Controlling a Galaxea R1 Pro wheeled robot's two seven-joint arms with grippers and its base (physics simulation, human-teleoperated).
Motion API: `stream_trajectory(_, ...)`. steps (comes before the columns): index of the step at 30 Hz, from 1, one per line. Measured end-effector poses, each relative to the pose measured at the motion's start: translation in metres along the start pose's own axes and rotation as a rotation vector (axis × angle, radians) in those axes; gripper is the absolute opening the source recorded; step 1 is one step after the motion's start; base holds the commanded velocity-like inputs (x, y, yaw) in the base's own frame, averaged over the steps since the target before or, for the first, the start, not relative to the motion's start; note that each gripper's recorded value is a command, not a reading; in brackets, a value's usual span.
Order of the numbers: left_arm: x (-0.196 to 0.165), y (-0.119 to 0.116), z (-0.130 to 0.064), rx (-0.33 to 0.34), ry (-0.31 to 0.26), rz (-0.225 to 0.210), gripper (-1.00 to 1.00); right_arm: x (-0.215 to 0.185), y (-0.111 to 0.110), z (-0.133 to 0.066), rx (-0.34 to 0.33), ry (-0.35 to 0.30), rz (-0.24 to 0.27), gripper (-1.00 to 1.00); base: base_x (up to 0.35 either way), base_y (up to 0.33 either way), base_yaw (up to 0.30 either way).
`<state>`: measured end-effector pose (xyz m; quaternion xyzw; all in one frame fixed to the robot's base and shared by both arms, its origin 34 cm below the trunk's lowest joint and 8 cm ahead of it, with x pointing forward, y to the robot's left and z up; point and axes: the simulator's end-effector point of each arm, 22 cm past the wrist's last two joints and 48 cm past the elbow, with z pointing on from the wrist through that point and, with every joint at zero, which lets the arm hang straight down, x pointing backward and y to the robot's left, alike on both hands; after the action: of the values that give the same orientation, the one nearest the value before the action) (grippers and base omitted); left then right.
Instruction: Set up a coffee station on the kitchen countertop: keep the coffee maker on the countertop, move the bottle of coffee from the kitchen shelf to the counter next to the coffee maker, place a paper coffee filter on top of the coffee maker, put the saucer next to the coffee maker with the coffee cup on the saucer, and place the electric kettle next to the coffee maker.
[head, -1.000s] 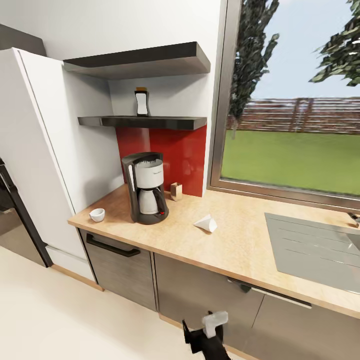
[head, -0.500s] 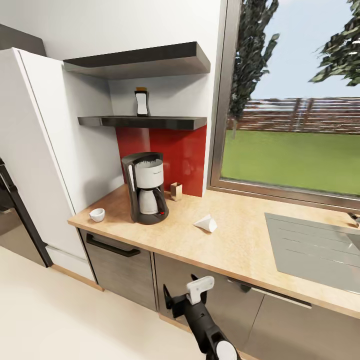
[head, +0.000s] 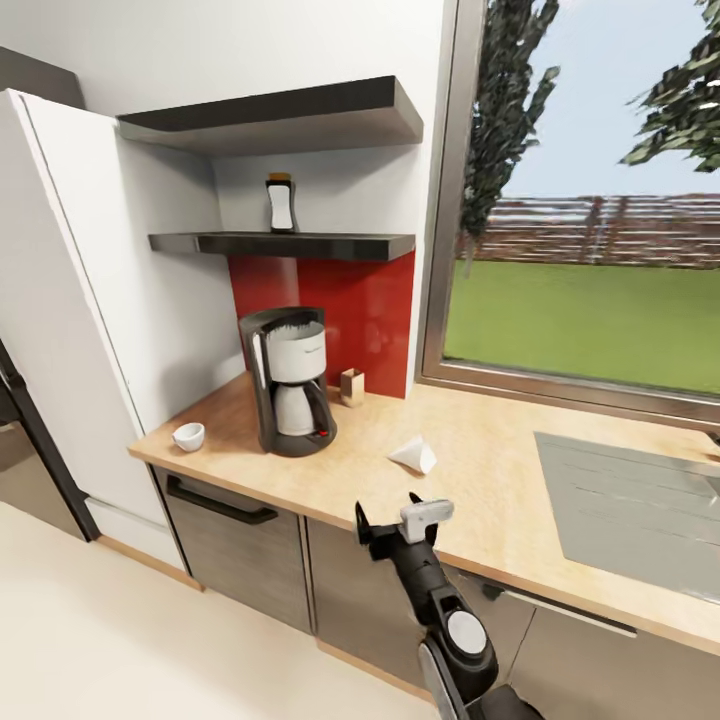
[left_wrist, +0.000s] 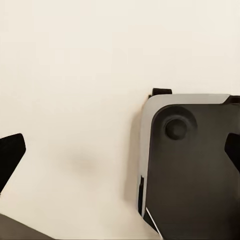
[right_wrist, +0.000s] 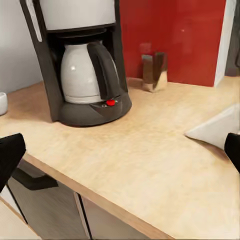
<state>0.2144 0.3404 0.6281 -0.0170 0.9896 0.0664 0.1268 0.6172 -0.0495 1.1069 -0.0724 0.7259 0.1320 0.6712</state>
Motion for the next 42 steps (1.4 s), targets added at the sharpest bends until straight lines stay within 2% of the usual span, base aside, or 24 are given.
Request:
stream_trajectory(5, 0.0, 0.002, 0.0, -0.002, 0.0, 0.001, 1.0, -0.025, -0.047, 0.015, 0.096, -0.039, 0.083, 1.0, 0.323, 0.0, 0.0)
stream_trajectory(9, 0.001, 0.002, 0.0, -0.003, 0.002, 0.002, 1.0, -0.031, -0.08, 0.02, 0.169, -0.037, 0.107, 1.0, 0.325, -0.031, 0.0)
stream_trajectory(16, 0.001, 0.004, 0.0, -0.004, 0.004, 0.002, 1.0, -0.022, -0.132, 0.015, 0.283, -0.015, 0.138, 1.0, 0.246, -0.114, 0.0)
stream_trajectory(26, 0.004, 0.007, 0.0, -0.008, 0.009, 0.003, 1.0, 0.005, -0.139, 0.016, 0.299, 0.042, 0.144, 1.0, 0.034, -0.019, 0.0)
stream_trajectory(30, 0.005, 0.008, 0.0, -0.01, 0.01, 0.004, 1.0, 0.035, -0.137, 0.017, 0.299, 0.104, 0.148, 1.0, 0.002, -0.001, 0.0)
stream_trajectory(32, -0.002, 0.006, 0.0, -0.009, -0.011, 0.006, 1.0, 0.044, -0.135, 0.017, 0.296, 0.128, 0.151, 1.0, 0.0, 0.0, 0.0)
stream_trajectory(37, 0.006, 0.011, -0.001, -0.016, 0.007, 0.003, 1.0, 0.062, -0.134, 0.015, 0.296, 0.183, 0.152, 1.0, 0.0, 0.0, 0.0)
stream_trajectory(42, 0.015, 0.014, -0.002, -0.022, 0.031, -0.002, 1.0, 0.043, -0.137, 0.016, 0.3, 0.126, 0.149, 1.0, 0.0, 0.0, 0.0)
